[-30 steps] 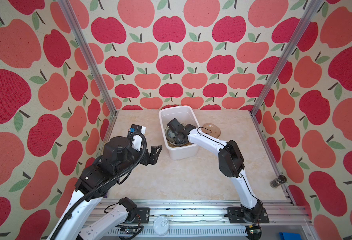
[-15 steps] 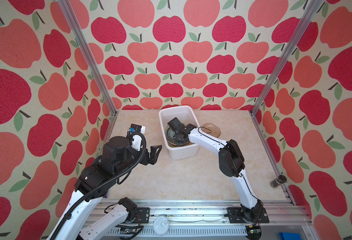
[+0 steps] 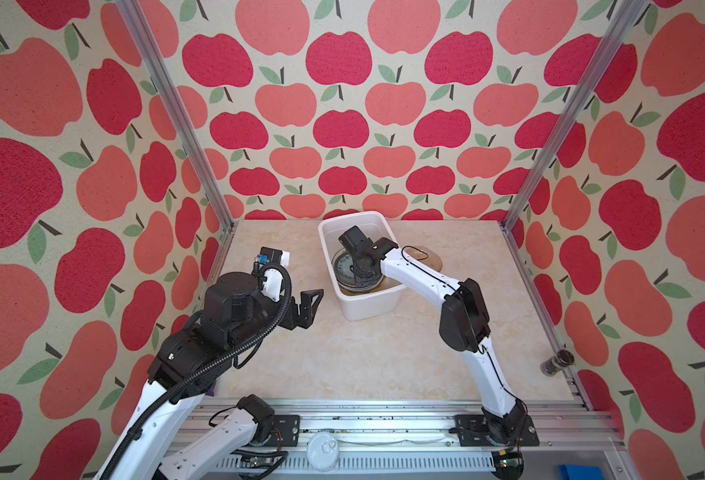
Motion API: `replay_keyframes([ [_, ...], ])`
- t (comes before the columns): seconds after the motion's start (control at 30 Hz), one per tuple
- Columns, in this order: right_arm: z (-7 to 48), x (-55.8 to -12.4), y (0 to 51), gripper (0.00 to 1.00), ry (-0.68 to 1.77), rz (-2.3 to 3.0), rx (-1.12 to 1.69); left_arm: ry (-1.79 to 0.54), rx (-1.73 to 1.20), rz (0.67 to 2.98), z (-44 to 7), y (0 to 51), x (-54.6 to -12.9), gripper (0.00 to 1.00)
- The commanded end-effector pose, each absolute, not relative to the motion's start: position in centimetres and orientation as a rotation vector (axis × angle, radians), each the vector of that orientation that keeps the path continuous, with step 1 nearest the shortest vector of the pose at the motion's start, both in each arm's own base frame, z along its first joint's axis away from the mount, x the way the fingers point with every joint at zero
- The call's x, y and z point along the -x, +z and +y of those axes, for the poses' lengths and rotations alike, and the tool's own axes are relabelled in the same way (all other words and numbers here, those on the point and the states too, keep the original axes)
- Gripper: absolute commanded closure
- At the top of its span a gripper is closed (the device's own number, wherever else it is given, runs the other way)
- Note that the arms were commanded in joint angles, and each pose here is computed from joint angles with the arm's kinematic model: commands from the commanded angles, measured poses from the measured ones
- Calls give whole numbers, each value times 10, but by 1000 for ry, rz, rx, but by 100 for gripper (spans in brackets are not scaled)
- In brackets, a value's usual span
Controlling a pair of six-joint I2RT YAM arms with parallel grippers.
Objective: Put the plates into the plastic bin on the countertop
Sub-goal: 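Press the floral plate flat onto the stack and open the right gripper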
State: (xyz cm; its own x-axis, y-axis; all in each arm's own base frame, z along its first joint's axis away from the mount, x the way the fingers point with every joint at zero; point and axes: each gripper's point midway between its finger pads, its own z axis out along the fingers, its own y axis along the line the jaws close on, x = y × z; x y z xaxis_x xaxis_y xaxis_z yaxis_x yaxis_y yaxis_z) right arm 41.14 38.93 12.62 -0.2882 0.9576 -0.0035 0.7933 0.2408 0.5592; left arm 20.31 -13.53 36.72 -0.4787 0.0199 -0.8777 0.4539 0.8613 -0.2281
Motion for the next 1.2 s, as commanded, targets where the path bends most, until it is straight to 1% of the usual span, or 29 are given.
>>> replay_keyframes([
  [0.0,372,-424,128,15,648,2015,-1813,-517,-330,1997,-129,377,-201,1],
  [0.17,376,-429,138,13,660,2019,-1788,-517,-329,1992,-128,379,-200,1],
  [0.57,373,-421,114,13,588,2059,-1821,-495,-324,1990,-121,379,-196,1],
  [0.93,375,-425,100,13,616,2074,-1847,-488,-328,1998,-121,375,-198,1],
  [1.17,374,-427,92,11,634,2087,-1860,-488,-331,2009,-124,372,-201,1],
])
